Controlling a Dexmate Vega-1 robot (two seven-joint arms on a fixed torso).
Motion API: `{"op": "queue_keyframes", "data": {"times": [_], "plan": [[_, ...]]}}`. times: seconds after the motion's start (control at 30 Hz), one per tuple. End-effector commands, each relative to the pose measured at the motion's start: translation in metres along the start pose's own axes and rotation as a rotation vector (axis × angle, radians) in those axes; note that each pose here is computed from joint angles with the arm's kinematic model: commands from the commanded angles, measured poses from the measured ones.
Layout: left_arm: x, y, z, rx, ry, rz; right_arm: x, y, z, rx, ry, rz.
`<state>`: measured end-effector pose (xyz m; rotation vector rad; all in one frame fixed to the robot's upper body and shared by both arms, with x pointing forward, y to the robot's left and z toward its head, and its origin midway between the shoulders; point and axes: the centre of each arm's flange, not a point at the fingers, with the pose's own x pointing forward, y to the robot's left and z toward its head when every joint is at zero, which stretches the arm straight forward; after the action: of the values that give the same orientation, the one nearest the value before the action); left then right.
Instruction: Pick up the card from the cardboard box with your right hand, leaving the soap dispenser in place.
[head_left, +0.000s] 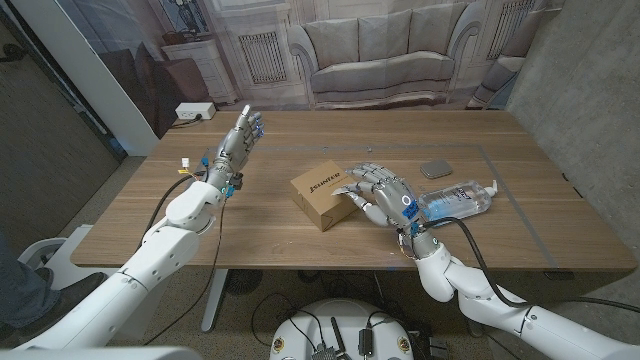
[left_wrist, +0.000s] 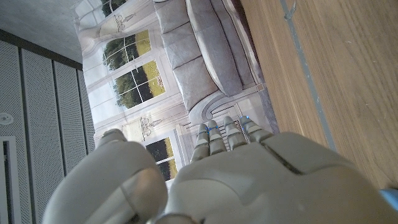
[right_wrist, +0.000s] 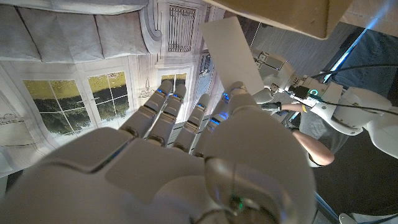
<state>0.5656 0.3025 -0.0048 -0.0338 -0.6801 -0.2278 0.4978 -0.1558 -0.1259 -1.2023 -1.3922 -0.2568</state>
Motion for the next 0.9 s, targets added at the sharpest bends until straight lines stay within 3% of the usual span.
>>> {"op": "queue_keyframes", "data": {"times": [0.03, 0.9], "plan": [[-0.003, 0.003, 0.001, -0.004, -0.004, 0.002, 0.005, -0.005, -0.003, -0.021, 0.012, -0.017], [-0.011, 0.011, -0.005, -0.024, -0.01, 0.01, 0.021, -0.023, -0.003, -0.065, -0.014, -0.034]]}}
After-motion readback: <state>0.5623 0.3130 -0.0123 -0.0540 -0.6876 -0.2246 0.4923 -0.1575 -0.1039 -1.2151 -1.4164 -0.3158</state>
